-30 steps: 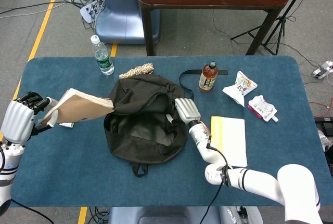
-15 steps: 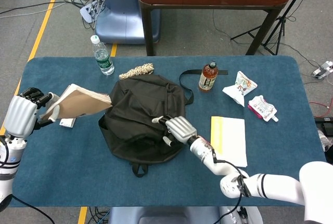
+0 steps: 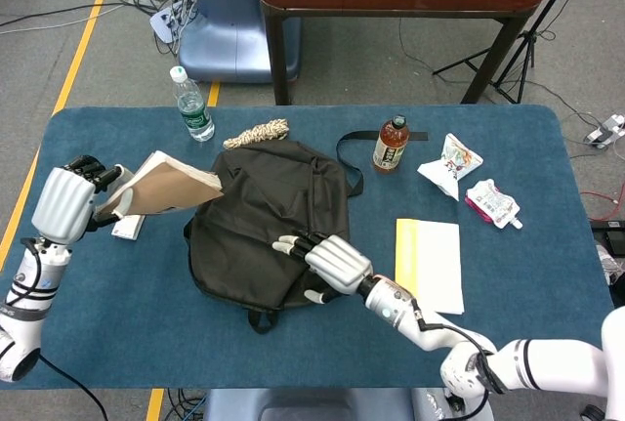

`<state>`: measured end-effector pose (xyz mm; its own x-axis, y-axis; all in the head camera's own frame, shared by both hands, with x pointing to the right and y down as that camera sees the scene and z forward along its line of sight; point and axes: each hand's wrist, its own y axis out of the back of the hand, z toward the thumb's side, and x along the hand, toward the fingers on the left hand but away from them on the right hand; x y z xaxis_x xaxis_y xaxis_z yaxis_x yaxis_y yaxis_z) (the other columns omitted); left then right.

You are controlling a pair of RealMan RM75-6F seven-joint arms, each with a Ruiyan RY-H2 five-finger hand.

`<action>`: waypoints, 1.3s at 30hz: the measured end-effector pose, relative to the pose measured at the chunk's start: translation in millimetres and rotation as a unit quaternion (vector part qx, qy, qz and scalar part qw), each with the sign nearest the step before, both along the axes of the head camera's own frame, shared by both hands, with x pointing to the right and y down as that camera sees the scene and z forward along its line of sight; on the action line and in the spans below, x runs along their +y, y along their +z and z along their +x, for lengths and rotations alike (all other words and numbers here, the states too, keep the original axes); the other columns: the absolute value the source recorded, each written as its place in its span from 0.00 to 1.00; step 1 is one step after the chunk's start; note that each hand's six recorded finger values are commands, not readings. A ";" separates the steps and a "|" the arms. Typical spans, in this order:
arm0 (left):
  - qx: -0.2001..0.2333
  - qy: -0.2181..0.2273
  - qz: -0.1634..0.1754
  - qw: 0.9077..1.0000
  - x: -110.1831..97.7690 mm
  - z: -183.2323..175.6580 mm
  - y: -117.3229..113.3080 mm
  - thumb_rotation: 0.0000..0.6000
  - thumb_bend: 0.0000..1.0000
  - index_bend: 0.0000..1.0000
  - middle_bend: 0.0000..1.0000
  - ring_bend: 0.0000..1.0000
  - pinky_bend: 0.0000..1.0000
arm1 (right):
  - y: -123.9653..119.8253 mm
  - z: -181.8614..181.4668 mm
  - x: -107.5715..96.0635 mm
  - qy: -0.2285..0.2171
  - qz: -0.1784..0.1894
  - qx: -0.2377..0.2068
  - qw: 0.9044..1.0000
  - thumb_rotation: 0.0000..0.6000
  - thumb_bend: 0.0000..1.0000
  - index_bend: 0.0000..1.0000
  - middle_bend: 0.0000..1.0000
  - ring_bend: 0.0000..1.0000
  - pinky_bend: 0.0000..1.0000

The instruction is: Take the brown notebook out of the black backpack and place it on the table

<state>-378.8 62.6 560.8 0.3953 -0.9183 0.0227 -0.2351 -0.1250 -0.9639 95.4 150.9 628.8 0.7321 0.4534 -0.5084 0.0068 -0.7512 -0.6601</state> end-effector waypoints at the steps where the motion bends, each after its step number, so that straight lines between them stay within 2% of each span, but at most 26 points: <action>1: 0.000 0.002 -0.001 1.000 -0.3 3.1 3.4 1.00 0.57 0.75 0.76 0.65 0.45 | -3.2 3.3 -2.1 0.004 0.007 -0.001 1.000 0.89 0.30 0.00 0.08 0.01 0.20; 6: -0.004 0.012 0.001 1.000 2.2 18.3 17.7 1.00 0.57 0.75 0.76 0.65 0.45 | -20.1 30.1 -17.4 0.036 0.039 0.006 0.999 0.90 0.30 0.00 0.08 0.01 0.20; 10: -0.032 0.031 0.008 0.999 9.8 33.3 31.6 1.00 0.57 0.75 0.76 0.65 0.45 | -28.3 52.4 -27.0 0.056 0.052 0.021 0.997 0.91 0.30 0.00 0.08 0.01 0.20; 15: -0.040 0.055 -0.025 0.997 24.7 51.8 51.8 1.00 0.55 0.70 0.70 0.64 0.45 | -37.2 77.4 -36.8 0.083 0.062 0.037 0.994 0.93 0.30 0.00 0.08 0.01 0.20; 19: -0.028 0.067 -0.072 0.995 36.4 64.9 58.4 1.00 0.48 0.56 0.59 0.55 0.45 | -46.3 94.9 -45.2 0.105 0.073 0.042 0.991 0.93 0.30 0.00 0.08 0.01 0.20; 22: -0.021 0.071 -0.118 0.990 45.1 73.8 60.7 1.00 0.36 0.35 0.44 0.41 0.43 | -52.9 107.9 -50.9 0.120 0.082 0.048 0.988 0.93 0.30 0.00 0.08 0.01 0.20; 24: -0.017 0.072 -0.146 0.986 50.0 78.6 59.6 0.95 0.30 0.23 0.34 0.33 0.41 | -56.0 116.1 -53.1 0.129 0.083 0.052 0.987 0.93 0.30 0.00 0.08 0.01 0.20; 25: -0.013 0.072 -0.162 0.984 52.7 81.4 57.3 0.84 0.27 0.17 0.28 0.28 0.39 | -57.1 119.2 -53.6 0.133 0.081 0.054 0.986 0.94 0.30 0.00 0.08 0.01 0.20; 27: -0.011 0.071 -0.180 0.981 55.2 83.3 52.1 0.65 0.24 0.11 0.21 0.22 0.35 | -59.7 126.4 -54.5 0.142 0.076 0.057 0.985 0.93 0.30 0.00 0.08 0.01 0.20; 28: -0.011 0.069 -0.188 0.980 55.8 82.9 48.0 0.61 0.24 0.10 0.19 0.21 0.35 | -61.0 129.8 -54.9 0.145 0.075 0.059 0.985 0.93 0.30 0.00 0.08 0.01 0.20; 34: -0.014 0.048 -0.203 0.978 55.4 71.5 30.8 0.57 0.23 0.07 0.17 0.19 0.32 | -68.1 155.1 -56.6 0.167 0.075 0.077 0.980 0.94 0.30 0.00 0.08 0.01 0.20; 39: -0.015 0.011 -0.180 0.983 46.9 51.7 18.2 0.59 0.23 0.08 0.17 0.19 0.31 | -70.3 175.8 -53.4 0.182 0.074 0.097 0.976 0.94 0.30 0.00 0.08 0.01 0.20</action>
